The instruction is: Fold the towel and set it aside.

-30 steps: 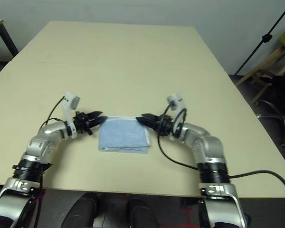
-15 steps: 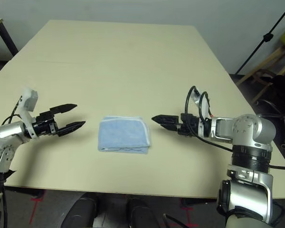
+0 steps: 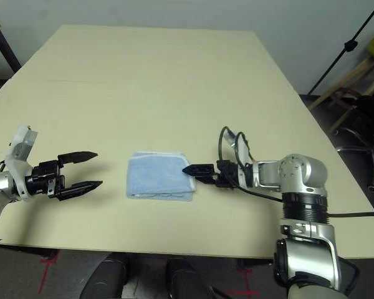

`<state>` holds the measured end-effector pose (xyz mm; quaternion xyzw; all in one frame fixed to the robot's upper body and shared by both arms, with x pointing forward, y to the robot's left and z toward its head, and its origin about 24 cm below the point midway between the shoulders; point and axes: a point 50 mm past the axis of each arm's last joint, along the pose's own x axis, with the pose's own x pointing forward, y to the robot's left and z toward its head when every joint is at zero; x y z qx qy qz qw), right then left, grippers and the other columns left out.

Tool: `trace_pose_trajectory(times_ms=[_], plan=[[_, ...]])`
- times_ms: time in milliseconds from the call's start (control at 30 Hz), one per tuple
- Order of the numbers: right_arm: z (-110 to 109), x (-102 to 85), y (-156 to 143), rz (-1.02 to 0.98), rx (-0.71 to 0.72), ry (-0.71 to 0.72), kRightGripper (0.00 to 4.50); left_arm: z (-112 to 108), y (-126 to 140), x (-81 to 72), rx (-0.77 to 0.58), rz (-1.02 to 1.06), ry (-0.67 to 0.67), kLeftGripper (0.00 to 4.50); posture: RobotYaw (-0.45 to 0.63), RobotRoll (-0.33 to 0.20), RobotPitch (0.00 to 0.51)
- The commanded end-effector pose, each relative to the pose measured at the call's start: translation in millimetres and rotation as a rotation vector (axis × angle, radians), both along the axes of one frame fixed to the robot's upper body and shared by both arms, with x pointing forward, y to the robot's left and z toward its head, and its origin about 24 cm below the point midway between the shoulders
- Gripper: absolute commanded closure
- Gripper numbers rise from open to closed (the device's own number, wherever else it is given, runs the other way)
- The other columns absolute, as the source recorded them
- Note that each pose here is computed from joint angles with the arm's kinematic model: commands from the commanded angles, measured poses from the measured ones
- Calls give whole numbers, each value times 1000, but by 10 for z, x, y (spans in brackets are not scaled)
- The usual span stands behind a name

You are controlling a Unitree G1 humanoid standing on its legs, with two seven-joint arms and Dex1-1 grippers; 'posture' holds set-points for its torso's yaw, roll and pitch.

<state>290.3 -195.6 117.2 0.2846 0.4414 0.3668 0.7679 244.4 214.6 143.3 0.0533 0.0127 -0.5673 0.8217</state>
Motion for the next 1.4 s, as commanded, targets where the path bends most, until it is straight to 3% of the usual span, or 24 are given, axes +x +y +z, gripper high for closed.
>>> trace_pose_trajectory(times_ms=[33, 100, 167, 500, 533, 800, 1000, 1200, 1400], plan=[[-69, 11, 102, 12, -27, 57, 0, -41, -58, -47, 0, -19, 16, 34, 185, 0, 126], [-79, 24, 128, 7, -28, 60, 0, -48, -70, -52, -1, -21, 18, 34, 185, 0, 126], [-85, 28, 149, 7, -26, 61, 592, -55, -79, -51, -1, -18, 19, 0, 186, 0, 125], [-121, 6, 206, -58, 45, 31, 4288, -102, -81, -68, 18, -34, 52, 0, 172, 0, 124], [-101, 26, 193, -84, 62, 15, 4483, -103, -75, -64, 19, -34, 54, 0, 168, 0, 124], [232, 330, -135, -459, 203, -211, 4483, -106, -72, 2, 22, -41, 52, 0, 146, 0, 117], [457, 455, -788, -985, 216, -406, 4483, -117, -75, 62, 21, -49, 47, 0, 125, 0, 111], [287, 346, -1150, -1355, 133, -401, 4483, -139, -80, 91, 18, -50, 43, 0, 118, 0, 110], [66, 269, -1042, -1395, 99, -324, 4483, -152, -93, 90, 14, -49, 42, 0, 117, 0, 113]])
